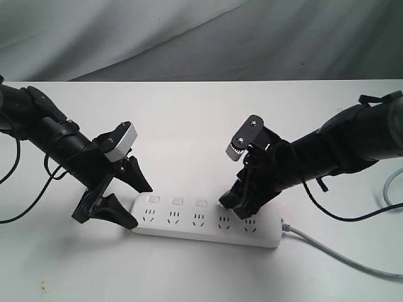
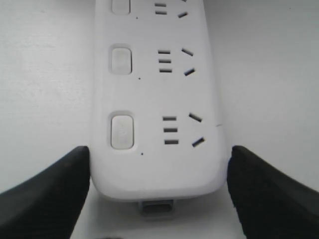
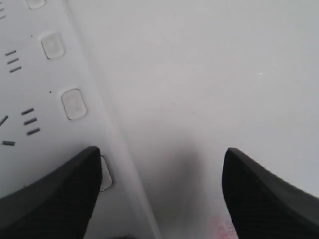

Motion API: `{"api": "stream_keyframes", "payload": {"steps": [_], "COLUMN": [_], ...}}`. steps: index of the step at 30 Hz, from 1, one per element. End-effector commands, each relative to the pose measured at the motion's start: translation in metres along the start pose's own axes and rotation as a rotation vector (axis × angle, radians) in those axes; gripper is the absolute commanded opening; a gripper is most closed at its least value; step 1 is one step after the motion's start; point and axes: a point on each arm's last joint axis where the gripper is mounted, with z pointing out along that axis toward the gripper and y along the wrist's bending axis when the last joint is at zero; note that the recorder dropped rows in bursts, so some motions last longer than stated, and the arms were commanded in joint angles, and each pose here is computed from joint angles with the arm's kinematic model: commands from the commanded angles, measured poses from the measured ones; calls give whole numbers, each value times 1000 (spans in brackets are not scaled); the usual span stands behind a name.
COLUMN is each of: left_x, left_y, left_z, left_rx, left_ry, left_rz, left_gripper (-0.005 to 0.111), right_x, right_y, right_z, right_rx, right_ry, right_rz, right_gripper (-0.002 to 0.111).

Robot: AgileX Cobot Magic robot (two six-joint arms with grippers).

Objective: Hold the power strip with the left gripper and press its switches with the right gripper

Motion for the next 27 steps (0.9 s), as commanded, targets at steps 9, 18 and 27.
{"api": "stream_keyframes", "payload": {"steps": [9, 18, 27], "left_x": [1, 1, 1], "left_y": [4, 4, 4], "left_z": [-1, -1, -1], "left_rx": [-34, -34, -34], "left_ry": [14, 14, 14], "left_rz": [10, 10, 10], "left_gripper": [49, 49, 49], "right_x": [-18, 7, 25], "right_y": [-9, -3, -6], "right_z": [-68, -59, -31], "right_rx": [141, 142, 89], "right_ry": [-117, -46, 34], "right_rz": [7, 45, 65], "right_gripper": [64, 64, 64]}}
